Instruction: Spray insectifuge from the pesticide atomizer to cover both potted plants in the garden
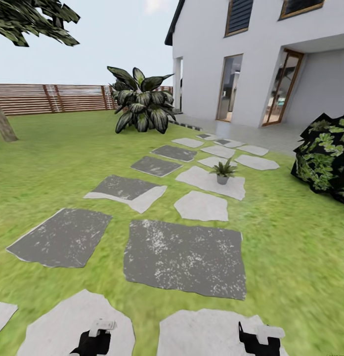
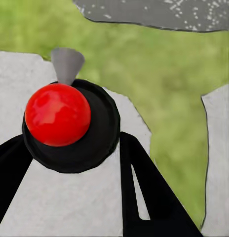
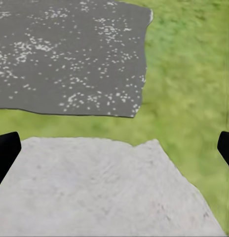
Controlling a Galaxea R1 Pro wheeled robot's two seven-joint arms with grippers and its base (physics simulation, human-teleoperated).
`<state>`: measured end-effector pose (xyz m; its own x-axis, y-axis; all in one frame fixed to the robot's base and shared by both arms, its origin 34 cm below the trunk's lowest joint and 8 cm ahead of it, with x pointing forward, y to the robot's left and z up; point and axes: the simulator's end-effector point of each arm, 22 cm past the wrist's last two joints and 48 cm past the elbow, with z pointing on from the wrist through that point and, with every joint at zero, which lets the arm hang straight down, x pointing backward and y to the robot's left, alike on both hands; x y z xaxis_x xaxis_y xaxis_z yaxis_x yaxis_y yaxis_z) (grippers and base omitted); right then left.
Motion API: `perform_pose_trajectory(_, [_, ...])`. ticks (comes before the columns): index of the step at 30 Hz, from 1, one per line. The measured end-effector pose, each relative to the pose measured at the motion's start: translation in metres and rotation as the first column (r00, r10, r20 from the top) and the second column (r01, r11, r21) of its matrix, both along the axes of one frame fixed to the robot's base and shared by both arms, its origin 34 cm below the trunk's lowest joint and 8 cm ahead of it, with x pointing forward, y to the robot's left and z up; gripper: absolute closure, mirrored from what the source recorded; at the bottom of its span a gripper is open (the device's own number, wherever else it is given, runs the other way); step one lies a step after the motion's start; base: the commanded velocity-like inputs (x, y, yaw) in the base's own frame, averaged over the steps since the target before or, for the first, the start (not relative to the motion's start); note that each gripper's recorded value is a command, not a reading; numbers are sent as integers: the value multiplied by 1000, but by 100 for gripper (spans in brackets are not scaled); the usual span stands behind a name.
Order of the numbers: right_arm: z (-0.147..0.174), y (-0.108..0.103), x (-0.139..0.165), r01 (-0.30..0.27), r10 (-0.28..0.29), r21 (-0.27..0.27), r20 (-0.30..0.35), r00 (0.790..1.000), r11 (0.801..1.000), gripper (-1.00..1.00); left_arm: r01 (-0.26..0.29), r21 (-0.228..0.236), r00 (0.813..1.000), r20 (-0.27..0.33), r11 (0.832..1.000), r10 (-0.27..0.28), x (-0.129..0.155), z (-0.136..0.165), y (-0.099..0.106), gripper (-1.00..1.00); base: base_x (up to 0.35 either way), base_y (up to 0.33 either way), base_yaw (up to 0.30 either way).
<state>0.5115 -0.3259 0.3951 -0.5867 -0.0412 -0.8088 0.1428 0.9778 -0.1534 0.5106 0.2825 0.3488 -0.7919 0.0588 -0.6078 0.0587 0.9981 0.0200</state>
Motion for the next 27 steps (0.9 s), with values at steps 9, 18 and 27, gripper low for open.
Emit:
perform_pose_trajectory(9, [0,0,0,0,0,0,0,1000,1000,-100,0,0,1000,0,1000,0,0,0,0,100,281,-163,-287])
perform_pose_trajectory(18, [0,0,0,0,0,0,0,1000,1000,-100,-1,0,1000,0,1000,1,0,0,0,100,281,-163,-287])
perform_pose_trajectory(27, [0,0,0,-1,1,0,0,1000,1000,-100,0,0,1000,-1,1000,0,0,0,0,100,281,-163,-287])
